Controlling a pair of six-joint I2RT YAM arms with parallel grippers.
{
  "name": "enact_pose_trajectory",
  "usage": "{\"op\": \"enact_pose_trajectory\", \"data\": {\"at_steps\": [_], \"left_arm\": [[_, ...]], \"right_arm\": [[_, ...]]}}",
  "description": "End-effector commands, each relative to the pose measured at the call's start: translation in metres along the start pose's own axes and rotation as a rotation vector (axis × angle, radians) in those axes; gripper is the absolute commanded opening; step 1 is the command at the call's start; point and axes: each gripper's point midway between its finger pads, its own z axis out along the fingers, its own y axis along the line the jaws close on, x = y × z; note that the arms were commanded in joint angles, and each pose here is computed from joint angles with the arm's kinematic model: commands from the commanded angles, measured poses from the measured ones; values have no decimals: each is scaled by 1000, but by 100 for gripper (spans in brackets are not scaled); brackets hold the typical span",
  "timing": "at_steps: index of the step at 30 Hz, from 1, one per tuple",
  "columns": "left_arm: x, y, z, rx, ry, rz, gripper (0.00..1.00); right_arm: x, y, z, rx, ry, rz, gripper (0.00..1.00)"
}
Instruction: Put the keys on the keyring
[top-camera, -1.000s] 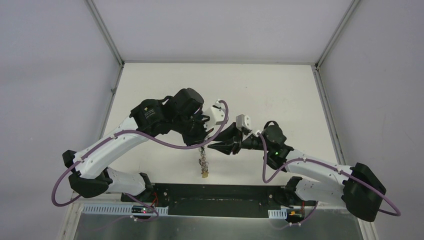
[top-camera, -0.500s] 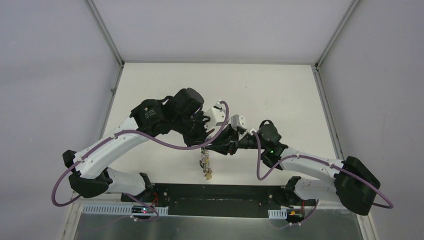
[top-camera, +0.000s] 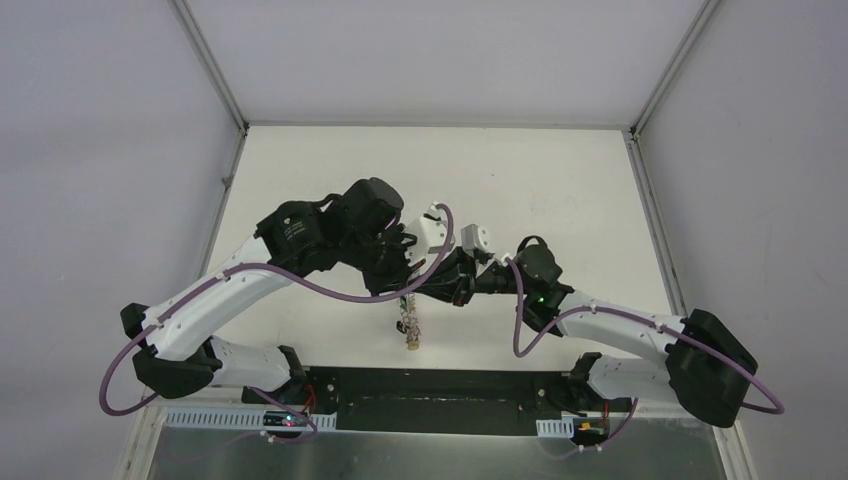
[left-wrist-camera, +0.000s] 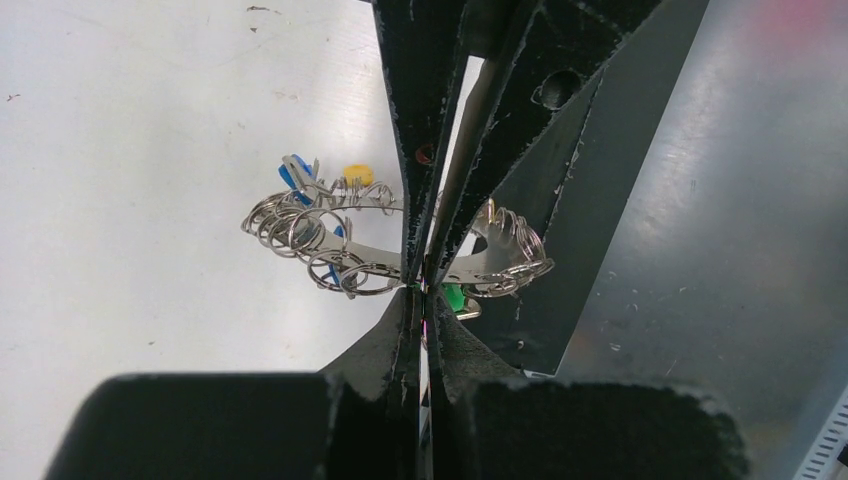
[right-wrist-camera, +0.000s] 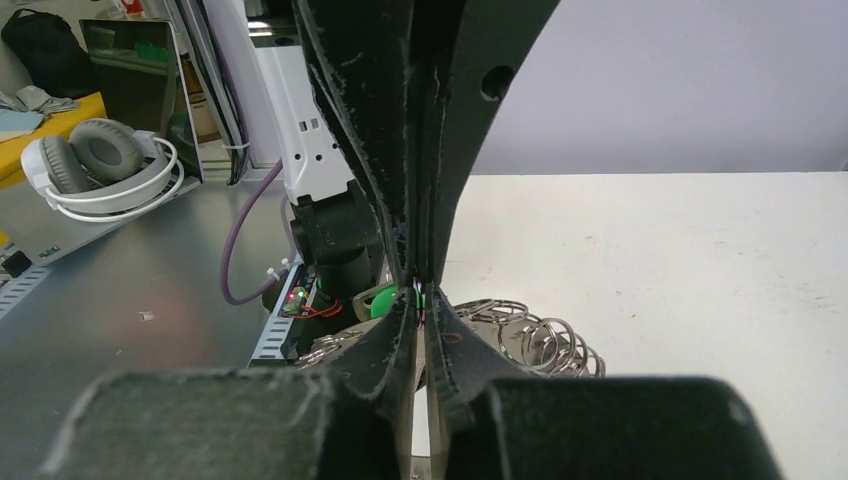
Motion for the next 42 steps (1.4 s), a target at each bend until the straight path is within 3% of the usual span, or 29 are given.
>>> {"op": "enact_pose_trajectory", "data": {"at_steps": [1, 12, 18, 23, 31, 33, 38, 42], "left_arm": [[-23, -9, -11, 28, -120, 59, 0], [-24, -12, -13, 44, -150, 81, 0], [-25, -13, -14, 47, -167, 93, 0], [-25, -14, -14, 51, -169, 88, 0], [-26, -11, -17, 25, -197, 90, 0], [-28, -6, -19, -8, -220, 74, 7], [-36, 9, -27, -120, -344, 6, 38], [-31, 12, -30, -153, -431, -15, 45]], "right_arm": [[-19, 3, 10, -37, -36, -17, 7], [-14, 1, 11, -38, -12, -1, 9], [-13, 0, 10, -26, -9, 5, 25], [-13, 0, 9, -24, -6, -4, 0], [-14, 0, 6, -5, -15, -10, 0], [-16, 1, 4, -3, -18, -14, 0], [-18, 5, 1, -9, -24, -14, 0], [-20, 6, -1, -4, -30, -16, 0]]}}
